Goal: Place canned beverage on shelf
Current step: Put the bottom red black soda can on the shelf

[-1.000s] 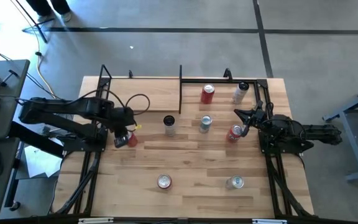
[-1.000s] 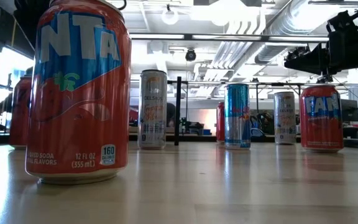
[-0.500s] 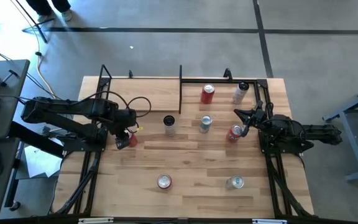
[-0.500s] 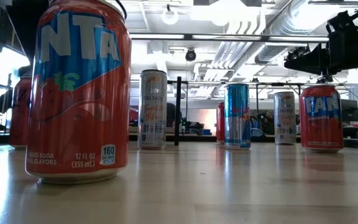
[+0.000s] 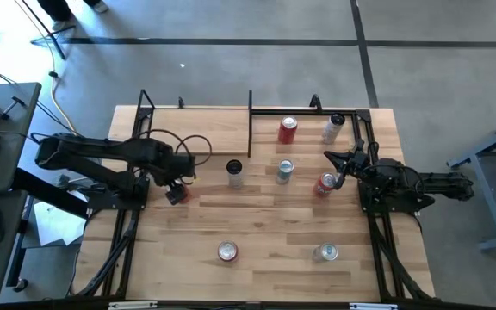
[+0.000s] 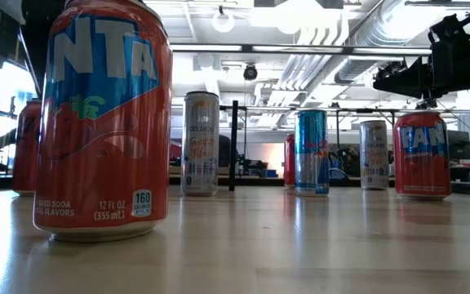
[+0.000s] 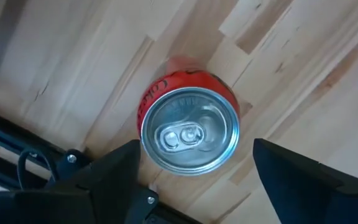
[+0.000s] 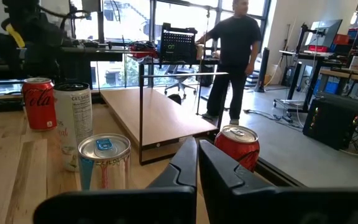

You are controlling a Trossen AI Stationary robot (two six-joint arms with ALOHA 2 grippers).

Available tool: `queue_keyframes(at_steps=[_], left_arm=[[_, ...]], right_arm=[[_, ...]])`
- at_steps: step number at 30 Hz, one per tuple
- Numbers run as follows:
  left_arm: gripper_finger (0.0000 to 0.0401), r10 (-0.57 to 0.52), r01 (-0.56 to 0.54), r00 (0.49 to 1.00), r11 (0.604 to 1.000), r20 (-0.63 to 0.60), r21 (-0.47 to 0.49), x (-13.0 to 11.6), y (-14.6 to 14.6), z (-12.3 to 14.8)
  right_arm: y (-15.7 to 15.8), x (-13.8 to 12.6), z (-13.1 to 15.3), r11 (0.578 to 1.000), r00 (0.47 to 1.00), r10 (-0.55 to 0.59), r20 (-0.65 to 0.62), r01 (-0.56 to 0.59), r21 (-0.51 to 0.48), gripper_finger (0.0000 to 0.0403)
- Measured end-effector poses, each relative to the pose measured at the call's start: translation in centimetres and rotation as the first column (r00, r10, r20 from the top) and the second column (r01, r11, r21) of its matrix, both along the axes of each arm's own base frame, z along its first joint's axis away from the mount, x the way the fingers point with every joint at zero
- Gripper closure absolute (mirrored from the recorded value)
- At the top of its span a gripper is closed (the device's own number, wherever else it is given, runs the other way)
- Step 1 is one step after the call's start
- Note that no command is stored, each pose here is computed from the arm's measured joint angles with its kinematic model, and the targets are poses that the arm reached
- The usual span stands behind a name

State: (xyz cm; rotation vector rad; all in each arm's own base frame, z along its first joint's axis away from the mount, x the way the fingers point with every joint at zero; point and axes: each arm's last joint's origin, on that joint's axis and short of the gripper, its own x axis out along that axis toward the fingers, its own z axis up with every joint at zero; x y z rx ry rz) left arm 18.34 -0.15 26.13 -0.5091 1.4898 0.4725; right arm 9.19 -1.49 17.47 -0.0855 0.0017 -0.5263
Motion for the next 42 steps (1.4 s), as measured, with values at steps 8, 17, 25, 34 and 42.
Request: queue_keyframes(at_steps=[8, 17, 25, 34, 42], left_arm=[[0.0095, 0.061, -0.062, 0.997, 0.998, -0.05, -0.013, 0.9, 0.1, -0.9], [0.0112, 0.1, -0.101, 0.993, 0.995, -0.067, -0.019, 1.1, 0.4, -1.5], [0.0162, 0.108, -0.11, 0.992, 0.993, -0.058, -0.041, 1.1, 1.5, -1.6], [0.0169, 0.087, -0.087, 0.996, 0.996, 0.011, -0.028, 1.7, 4.0, -0.4], [0.0169, 0.086, -0.088, 0.994, 0.995, 0.064, 0.04, 2.7, 8.3, 3.3]], right_arm=[[0.0, 0.0, 0.0, 1.0, 1.0, 0.0, 0.0, 0.0, 0.0, 0.0403], [0.0, 0.0, 0.0, 1.0, 1.0, 0.0, 0.0, 0.0, 0.0, 0.0403], [0.0, 0.0, 0.0, 1.0, 1.0, 0.0, -0.001, 0.0, 0.0, 0.0403], [0.0, 0.0, 0.0, 1.0, 1.0, 0.0, -0.001, 0.0, 0.0, 0.0403], [0.0, 0.0, 0.0, 1.0, 1.0, 0.0, 0.0, 0.0, 0.0, 0.0403]])
